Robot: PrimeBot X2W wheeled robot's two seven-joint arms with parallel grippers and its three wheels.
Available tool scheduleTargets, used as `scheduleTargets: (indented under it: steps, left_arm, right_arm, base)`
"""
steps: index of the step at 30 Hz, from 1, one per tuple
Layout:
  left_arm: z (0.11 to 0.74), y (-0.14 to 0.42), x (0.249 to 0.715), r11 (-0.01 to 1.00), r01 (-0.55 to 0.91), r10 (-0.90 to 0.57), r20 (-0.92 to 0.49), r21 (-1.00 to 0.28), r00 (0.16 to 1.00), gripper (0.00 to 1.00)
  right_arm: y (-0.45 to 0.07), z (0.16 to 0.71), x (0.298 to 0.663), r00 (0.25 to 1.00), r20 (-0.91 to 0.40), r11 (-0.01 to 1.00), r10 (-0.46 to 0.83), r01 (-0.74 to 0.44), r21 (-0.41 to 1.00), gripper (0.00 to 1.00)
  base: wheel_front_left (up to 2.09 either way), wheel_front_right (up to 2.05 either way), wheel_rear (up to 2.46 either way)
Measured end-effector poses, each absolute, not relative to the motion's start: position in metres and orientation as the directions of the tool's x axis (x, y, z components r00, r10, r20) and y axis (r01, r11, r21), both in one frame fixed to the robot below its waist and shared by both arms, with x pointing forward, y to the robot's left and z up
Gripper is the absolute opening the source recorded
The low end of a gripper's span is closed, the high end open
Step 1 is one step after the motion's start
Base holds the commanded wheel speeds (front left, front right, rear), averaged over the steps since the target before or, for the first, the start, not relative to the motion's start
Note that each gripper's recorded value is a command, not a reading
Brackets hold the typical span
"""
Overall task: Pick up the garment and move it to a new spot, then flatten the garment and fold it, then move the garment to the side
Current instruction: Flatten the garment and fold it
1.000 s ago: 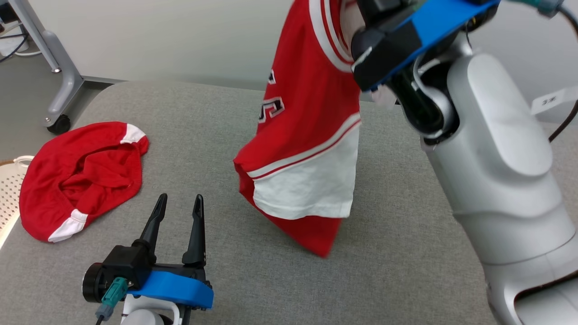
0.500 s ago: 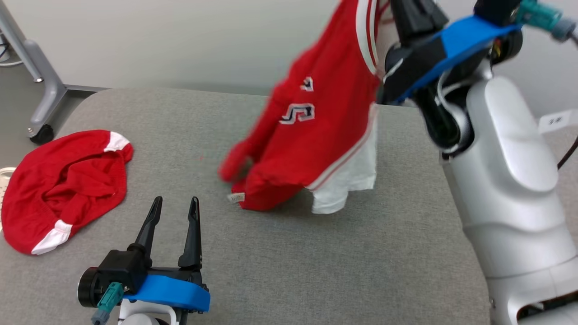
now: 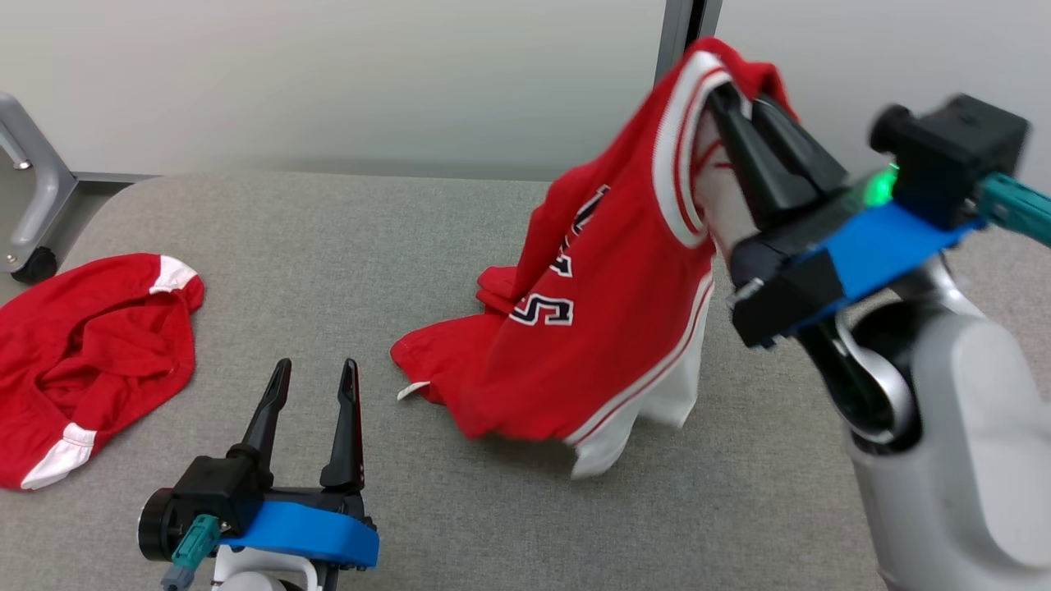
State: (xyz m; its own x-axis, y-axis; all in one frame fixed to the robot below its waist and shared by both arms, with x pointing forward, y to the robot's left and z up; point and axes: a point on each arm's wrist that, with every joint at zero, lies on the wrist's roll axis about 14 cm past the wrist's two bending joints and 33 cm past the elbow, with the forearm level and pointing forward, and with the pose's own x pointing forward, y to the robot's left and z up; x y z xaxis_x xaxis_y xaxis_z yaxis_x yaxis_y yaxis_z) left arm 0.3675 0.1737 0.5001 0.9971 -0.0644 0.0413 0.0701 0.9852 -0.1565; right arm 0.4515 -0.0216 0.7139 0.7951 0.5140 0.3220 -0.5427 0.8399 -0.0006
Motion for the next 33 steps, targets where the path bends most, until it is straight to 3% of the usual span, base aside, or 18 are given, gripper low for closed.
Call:
scheduleTargets:
  steps: [5, 12, 18, 24, 25, 26, 27, 33]
  left_arm:
    - [0.497, 0.175, 0.372, 0.985, 0.069, -0.064, 0.033, -0.156, 0.997, 1.0]
    - [0.498, 0.175, 0.38, 0.986, 0.072, -0.067, 0.036, -0.152, 0.997, 1.0]
    - [0.499, 0.18, 0.382, 0.988, 0.056, -0.05, 0.041, -0.145, 0.998, 1.0]
    - [0.501, 0.191, 0.381, 0.99, 0.025, -0.019, 0.046, -0.138, 0.999, 1.0]
    - [0.501, 0.193, 0.38, 0.99, 0.018, -0.012, 0.043, -0.139, 0.999, 1.0]
    - [0.5, 0.194, 0.38, 0.99, 0.012, -0.006, 0.041, -0.139, 0.999, 1.0]
    - [0.5, 0.196, 0.38, 0.99, 0.007, -0.001, 0.041, -0.138, 0.999, 1.0]
    - [0.501, 0.197, 0.378, 0.99, -0.003, 0.009, 0.043, -0.141, 0.999, 1.0]
  right_arm:
    - [-0.052, 0.698, 0.448, 0.856, 0.27, 0.888, 0.441, -0.46, 0.006, 0.0]
    - [-0.098, 0.62, 0.493, 0.959, 0.016, 0.959, 0.284, -0.284, -0.015, 0.0]
    - [-0.113, 0.575, 0.545, 0.973, -0.104, 0.974, 0.207, -0.215, -0.07, 0.0]
    - [-0.106, 0.547, 0.582, 0.971, -0.136, 0.976, 0.194, -0.206, -0.078, 0.0]
    - [-0.103, 0.54, 0.585, 0.969, -0.148, 0.975, 0.197, -0.21, -0.073, 0.2]
    - [-0.101, 0.532, 0.588, 0.966, -0.167, 0.975, 0.199, -0.212, -0.062, 0.69]
    - [-0.098, 0.522, 0.589, 0.959, -0.198, 0.976, 0.201, -0.214, -0.047, 1.0]
    - [-0.094, 0.482, 0.573, 0.922, -0.325, 0.977, 0.209, -0.212, 0.026, 1.0]
  base:
    - [0.0, 0.0, 0.0]
    - [0.0, 0.0, 0.0]
    - [0.0, 0.0, 0.0]
    - [0.0, 0.0, 0.0]
    - [0.0, 0.0, 0.0]
    - [0.0, 0.0, 0.0]
    - [0.0, 0.0, 0.0]
    - [0.0, 0.0, 0.0]
